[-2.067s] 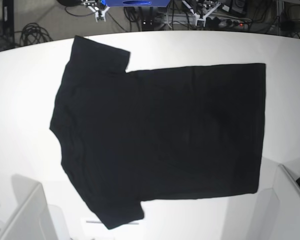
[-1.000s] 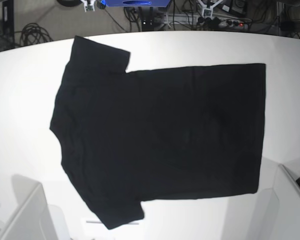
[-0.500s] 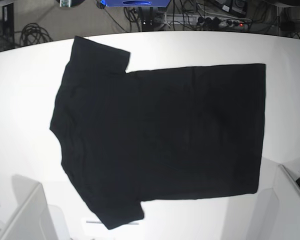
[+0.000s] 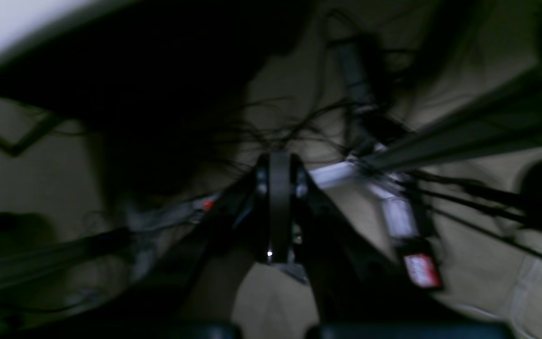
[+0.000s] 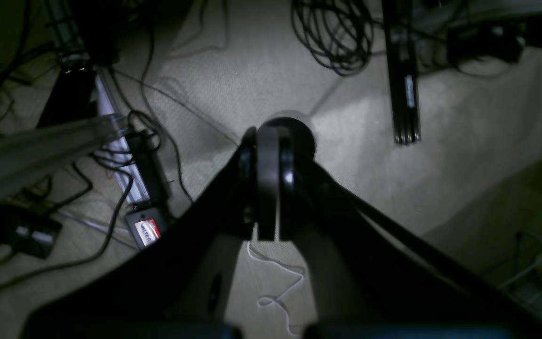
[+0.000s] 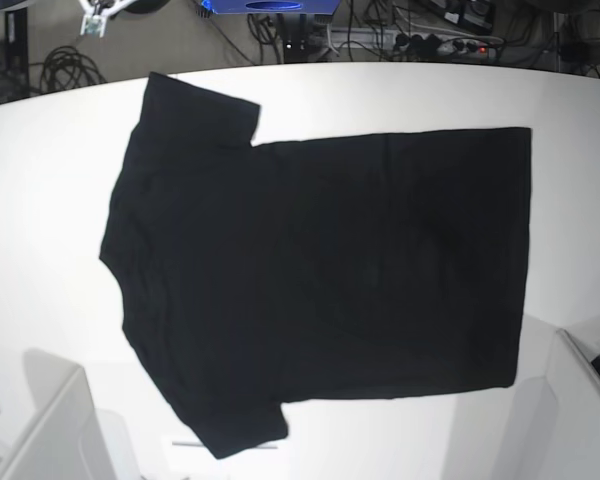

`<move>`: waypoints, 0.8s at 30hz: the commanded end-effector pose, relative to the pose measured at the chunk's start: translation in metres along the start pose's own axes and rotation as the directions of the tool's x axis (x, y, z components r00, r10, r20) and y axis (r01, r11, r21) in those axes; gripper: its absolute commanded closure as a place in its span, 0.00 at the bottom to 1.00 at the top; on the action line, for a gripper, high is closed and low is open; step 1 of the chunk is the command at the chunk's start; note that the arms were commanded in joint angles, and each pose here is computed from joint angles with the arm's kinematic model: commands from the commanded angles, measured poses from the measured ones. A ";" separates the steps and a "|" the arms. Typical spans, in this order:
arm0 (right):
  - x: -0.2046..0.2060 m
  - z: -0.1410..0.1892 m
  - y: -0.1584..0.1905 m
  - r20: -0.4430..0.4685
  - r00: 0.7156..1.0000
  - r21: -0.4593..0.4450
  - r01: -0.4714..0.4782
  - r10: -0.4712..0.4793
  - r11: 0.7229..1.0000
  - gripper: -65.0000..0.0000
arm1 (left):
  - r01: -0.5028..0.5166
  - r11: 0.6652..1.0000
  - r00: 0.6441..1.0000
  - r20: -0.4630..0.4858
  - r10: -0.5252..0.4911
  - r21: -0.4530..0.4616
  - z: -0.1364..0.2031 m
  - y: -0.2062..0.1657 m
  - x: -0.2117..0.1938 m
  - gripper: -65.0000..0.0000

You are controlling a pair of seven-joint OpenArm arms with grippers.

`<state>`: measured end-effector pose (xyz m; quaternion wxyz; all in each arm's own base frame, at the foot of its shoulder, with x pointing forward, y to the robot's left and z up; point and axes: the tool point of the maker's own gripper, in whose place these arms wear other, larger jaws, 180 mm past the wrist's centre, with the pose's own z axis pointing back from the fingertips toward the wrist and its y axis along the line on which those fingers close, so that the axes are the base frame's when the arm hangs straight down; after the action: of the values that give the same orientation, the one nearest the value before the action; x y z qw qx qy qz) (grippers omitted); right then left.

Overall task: Fold the T-shirt properly
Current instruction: 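Lower both grippers and pinch the shirt's shoulder corners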

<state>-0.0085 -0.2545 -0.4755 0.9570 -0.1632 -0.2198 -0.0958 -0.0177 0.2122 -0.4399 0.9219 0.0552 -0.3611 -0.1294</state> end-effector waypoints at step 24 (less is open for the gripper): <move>0.197 0.054 0.075 0.376 0.881 0.424 0.112 -0.287 0.899 0.17 | -0.340 0.892 0.883 0.429 0.193 0.299 0.024 0.156 0.125 0.59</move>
<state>0.1575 -0.1812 -0.3718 0.8934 0.0485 -0.4327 -0.1104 0.0871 0.3267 -0.3165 0.8173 0.1492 -0.5521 0.0704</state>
